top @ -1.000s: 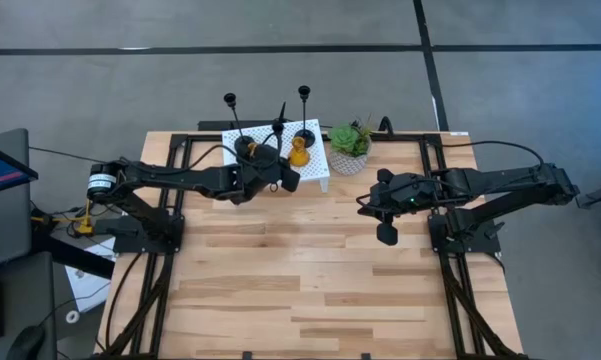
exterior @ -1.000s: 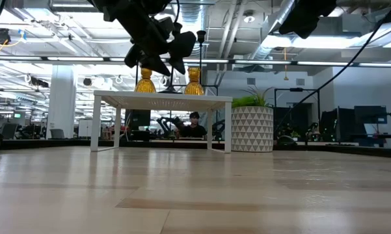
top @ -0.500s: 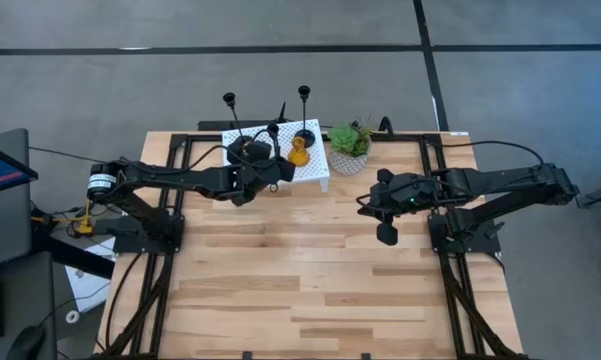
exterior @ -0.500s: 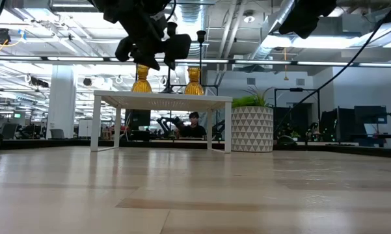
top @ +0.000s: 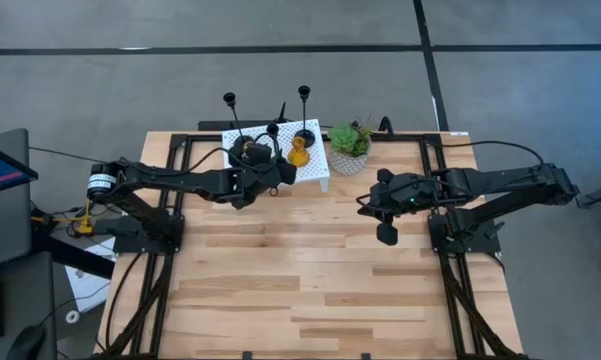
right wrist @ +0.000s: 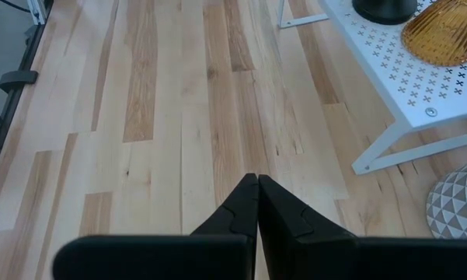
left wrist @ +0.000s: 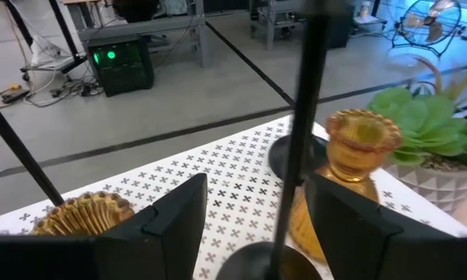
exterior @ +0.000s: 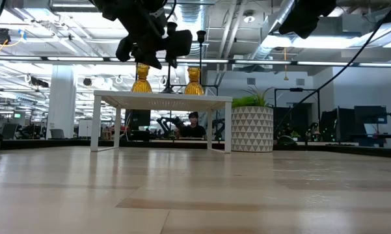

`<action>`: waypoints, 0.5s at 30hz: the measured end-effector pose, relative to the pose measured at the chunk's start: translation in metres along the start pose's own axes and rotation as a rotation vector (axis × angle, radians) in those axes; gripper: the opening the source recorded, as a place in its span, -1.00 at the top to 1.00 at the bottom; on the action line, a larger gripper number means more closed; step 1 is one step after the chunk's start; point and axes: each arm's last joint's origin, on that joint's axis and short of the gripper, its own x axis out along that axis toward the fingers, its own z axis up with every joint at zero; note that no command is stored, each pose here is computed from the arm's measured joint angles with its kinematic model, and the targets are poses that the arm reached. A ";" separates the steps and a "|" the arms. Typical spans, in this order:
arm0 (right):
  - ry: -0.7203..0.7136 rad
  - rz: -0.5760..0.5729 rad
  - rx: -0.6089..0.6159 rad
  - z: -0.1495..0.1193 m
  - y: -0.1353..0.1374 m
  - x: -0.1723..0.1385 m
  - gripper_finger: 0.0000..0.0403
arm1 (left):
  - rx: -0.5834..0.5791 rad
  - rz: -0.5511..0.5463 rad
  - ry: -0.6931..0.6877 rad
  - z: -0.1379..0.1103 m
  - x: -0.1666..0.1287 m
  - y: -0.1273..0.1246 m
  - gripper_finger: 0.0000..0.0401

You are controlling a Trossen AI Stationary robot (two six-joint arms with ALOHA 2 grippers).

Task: Pick & Place candle stick holders
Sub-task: Put the black candle holder on the shelf, then adjust the candle holders on the shelf

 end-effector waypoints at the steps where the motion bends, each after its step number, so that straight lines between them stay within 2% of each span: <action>1: 0.000 0.000 0.000 0.000 0.000 0.000 1.00 | 0.000 -0.001 -0.003 0.000 -0.001 -0.001 -0.09; 9: -0.001 0.000 0.000 0.000 0.000 0.000 1.00 | -0.001 0.018 -0.034 -0.002 -0.014 -0.006 -0.09; 15: -0.001 0.000 0.008 0.000 0.000 0.000 1.00 | -0.037 -0.021 -0.030 -0.005 -0.025 -0.011 -0.09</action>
